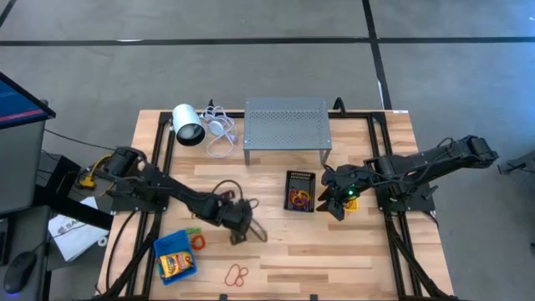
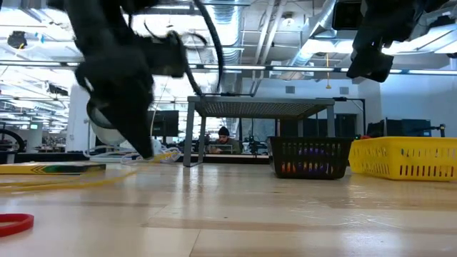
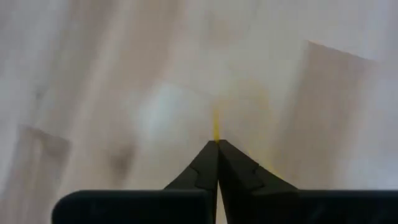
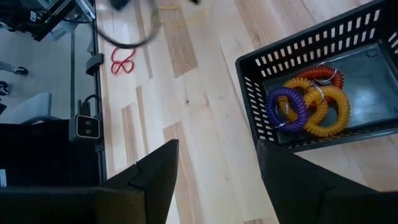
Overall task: Pick & Place Office Desk Supplies
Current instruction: Put the yellow rubber band into the yellow basket
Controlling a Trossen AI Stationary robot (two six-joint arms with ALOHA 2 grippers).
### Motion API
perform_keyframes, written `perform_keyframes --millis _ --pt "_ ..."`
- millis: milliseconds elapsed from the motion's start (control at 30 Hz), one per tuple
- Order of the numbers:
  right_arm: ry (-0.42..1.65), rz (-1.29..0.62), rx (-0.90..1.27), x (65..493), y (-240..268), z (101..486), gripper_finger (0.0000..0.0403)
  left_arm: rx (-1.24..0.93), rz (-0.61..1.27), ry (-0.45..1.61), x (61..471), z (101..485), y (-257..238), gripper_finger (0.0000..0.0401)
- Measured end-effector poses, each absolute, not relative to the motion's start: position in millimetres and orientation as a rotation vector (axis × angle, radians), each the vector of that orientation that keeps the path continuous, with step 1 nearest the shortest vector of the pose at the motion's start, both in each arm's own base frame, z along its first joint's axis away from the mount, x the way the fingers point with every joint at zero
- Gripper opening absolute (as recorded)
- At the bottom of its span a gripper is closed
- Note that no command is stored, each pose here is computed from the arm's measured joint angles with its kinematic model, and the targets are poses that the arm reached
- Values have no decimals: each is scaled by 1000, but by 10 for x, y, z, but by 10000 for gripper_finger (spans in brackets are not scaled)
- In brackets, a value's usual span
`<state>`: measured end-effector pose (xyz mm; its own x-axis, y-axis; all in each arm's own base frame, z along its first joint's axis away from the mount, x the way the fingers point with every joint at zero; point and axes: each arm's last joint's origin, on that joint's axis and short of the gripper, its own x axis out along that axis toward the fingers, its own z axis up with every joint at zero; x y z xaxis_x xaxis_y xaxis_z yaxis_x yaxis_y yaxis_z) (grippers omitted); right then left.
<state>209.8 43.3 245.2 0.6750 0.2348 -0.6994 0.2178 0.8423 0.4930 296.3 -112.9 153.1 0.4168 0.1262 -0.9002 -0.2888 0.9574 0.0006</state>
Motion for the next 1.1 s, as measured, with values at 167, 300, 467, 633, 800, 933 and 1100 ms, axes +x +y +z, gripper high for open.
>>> perform_keyframes --millis 167,300,467,633,800,933,1100 --pt "838 9 594 2101 434 2455 214 -162 269 1094 2832 1800 -1073 0" --pt "834 11 594 2104 435 2458 214 -147 313 1044 2699 2043 -1002 0" --pt "748 0 572 2153 430 2508 214 -149 345 929 2587 2317 -925 0" --pt "641 -2 529 2210 426 2579 214 -147 377 827 2496 2518 -870 0" --pt "482 -10 502 2283 414 2697 214 -113 379 747 2476 2638 -834 0" --pt "389 -25 455 2338 410 2757 214 -91 368 693 2517 2698 -795 0" --pt "390 -65 422 2468 367 2659 220 -36 367 611 2608 2769 -728 0"
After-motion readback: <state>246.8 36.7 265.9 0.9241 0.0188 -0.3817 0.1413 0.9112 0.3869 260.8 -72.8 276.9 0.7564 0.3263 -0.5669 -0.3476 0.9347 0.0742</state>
